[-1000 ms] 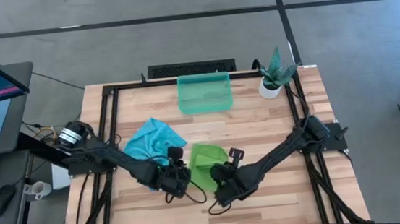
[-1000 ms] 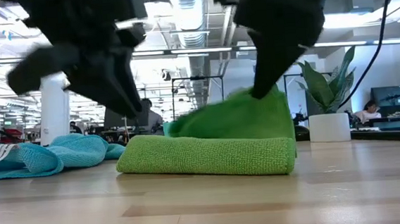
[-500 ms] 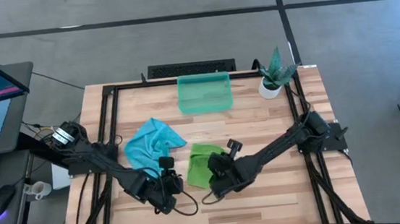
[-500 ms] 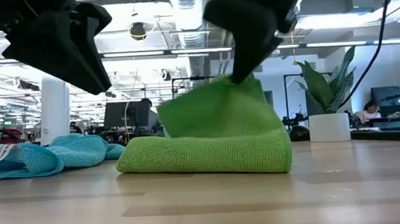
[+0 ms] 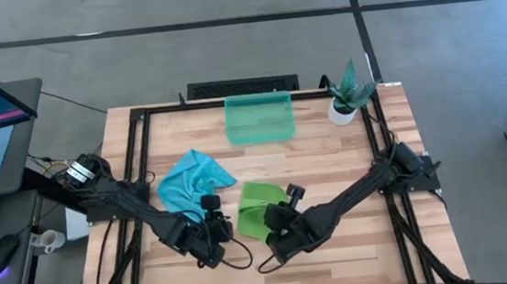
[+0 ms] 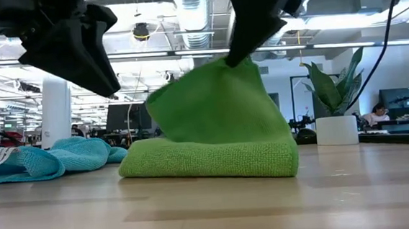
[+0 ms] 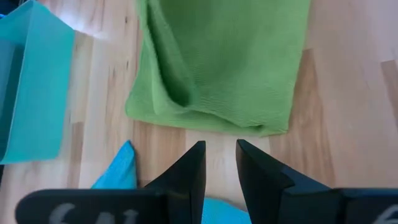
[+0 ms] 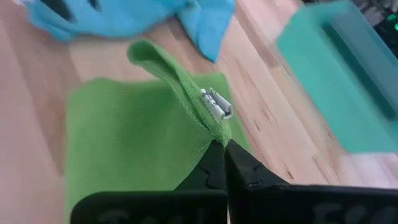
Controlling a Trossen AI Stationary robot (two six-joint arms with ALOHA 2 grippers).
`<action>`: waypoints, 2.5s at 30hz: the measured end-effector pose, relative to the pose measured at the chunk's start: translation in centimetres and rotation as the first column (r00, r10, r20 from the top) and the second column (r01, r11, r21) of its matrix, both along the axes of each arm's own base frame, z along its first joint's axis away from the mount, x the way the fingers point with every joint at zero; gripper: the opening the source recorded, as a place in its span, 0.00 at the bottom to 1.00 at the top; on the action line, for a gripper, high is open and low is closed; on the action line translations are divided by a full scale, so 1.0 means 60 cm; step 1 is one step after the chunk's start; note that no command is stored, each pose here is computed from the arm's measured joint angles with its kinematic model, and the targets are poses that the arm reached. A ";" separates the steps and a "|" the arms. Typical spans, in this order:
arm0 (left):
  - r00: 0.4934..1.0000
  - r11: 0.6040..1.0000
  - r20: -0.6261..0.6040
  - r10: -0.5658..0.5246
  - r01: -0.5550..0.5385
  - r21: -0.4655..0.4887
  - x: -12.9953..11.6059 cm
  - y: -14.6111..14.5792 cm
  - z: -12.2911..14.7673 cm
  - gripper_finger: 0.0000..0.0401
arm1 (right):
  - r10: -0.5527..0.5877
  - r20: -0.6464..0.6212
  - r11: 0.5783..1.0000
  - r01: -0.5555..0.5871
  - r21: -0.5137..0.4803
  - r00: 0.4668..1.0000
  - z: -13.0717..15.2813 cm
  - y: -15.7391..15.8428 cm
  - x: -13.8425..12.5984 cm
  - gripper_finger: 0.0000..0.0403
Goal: Roll microfiber towels into tight, uniform cylinder then place into a basket
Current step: Fold the green microfiber cloth, then roll the green microfiber cloth
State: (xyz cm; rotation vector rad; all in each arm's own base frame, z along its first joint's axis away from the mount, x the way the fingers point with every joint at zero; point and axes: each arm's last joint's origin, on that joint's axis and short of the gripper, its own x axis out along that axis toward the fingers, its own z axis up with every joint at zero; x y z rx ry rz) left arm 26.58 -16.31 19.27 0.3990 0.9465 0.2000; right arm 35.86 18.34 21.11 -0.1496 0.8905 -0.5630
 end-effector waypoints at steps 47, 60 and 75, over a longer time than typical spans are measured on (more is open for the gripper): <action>0.998 0.998 -0.050 0.040 -0.043 -0.054 0.005 0.011 -0.010 0.20 | -0.252 -0.188 0.950 0.279 0.138 0.949 -0.077 -0.145 0.014 0.30; 0.999 0.997 -0.034 0.040 -0.042 -0.065 0.007 0.010 -0.009 0.26 | -0.284 -0.379 0.959 0.255 -0.127 0.881 -0.020 -0.165 -0.030 0.46; 0.994 0.994 0.101 -0.040 0.050 -0.097 0.024 0.005 -0.019 0.41 | 0.068 -0.071 0.998 -0.068 -0.002 0.995 -0.015 0.037 -0.064 0.33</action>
